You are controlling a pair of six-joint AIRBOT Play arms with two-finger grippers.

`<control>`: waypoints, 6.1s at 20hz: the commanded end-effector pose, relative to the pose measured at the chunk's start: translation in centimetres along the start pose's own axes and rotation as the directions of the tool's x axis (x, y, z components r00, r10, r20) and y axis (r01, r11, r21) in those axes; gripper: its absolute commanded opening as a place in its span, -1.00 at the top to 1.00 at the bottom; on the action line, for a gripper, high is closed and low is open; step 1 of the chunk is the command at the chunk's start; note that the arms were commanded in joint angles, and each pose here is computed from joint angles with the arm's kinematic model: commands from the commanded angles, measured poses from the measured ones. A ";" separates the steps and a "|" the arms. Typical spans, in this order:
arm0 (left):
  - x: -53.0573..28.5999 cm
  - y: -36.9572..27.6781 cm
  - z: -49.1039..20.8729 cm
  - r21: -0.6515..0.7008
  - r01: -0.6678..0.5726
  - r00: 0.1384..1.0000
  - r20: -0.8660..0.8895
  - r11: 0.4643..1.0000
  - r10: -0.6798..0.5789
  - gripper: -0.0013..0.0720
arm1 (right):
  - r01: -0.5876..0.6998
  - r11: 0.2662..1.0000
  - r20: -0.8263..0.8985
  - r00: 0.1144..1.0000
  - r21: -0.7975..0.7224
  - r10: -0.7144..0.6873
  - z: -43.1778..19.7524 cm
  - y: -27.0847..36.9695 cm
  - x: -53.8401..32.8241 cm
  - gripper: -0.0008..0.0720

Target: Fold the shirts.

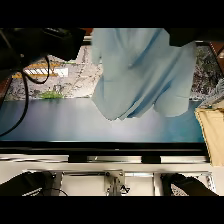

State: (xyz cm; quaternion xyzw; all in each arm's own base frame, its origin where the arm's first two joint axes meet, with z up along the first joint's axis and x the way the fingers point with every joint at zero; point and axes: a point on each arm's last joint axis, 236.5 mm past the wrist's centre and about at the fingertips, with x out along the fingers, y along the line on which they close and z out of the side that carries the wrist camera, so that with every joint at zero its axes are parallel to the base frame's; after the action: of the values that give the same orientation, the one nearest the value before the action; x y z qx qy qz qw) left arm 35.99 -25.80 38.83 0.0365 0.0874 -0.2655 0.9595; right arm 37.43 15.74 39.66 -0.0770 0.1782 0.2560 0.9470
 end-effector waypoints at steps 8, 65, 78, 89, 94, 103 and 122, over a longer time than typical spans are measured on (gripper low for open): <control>-0.3 4.3 -3.4 0.002 -0.109 0.983 -0.146 0.994 0.108 -0.89 | 0.647 0.762 0.083 0.759 0.020 -0.646 0.3 -11.8 -19.0 0.77; 4.3 4.3 -5.2 0.016 -0.107 0.982 -0.155 0.994 0.109 -0.89 | 0.975 -0.119 -0.013 -0.119 0.187 -0.993 -3.6 -18.5 -44.8 0.77; 4.3 4.3 -5.3 0.017 -0.109 0.981 -0.159 0.994 0.110 -0.89 | 0.962 -0.233 -0.170 -0.208 0.144 -0.963 -6.1 -28.3 -36.9 0.77; 4.2 4.4 -5.9 0.017 -0.113 0.976 -0.187 0.993 0.114 -0.89 | 0.932 -0.304 -0.199 -0.265 0.199 -0.943 -9.9 -34.5 -41.8 0.77; 4.0 4.4 -6.9 0.016 -0.115 0.967 -0.229 0.993 0.116 -0.89 | 0.947 -0.255 -0.078 -0.244 0.193 -0.967 -7.8 -37.0 -40.8 0.77; 3.6 4.5 -8.3 0.015 -0.123 0.950 -0.289 0.992 0.122 -0.89 | 0.929 -0.283 -0.040 -0.282 0.238 -0.959 -8.3 -38.8 -43.1 0.77; 2.2 -1.2 -11.7 -0.105 0.003 0.901 -0.432 0.994 -0.048 -0.72 | 0.977 -0.024 0.012 -0.028 0.212 -1.000 -10.8 -47.2 -32.6 0.77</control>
State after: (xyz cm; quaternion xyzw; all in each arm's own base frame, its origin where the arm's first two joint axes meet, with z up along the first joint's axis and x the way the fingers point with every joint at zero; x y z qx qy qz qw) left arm 35.93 -26.16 27.06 0.0569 0.3046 -0.2548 0.9160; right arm 27.54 -43.76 44.42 -0.0735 0.0290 -0.5473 0.8332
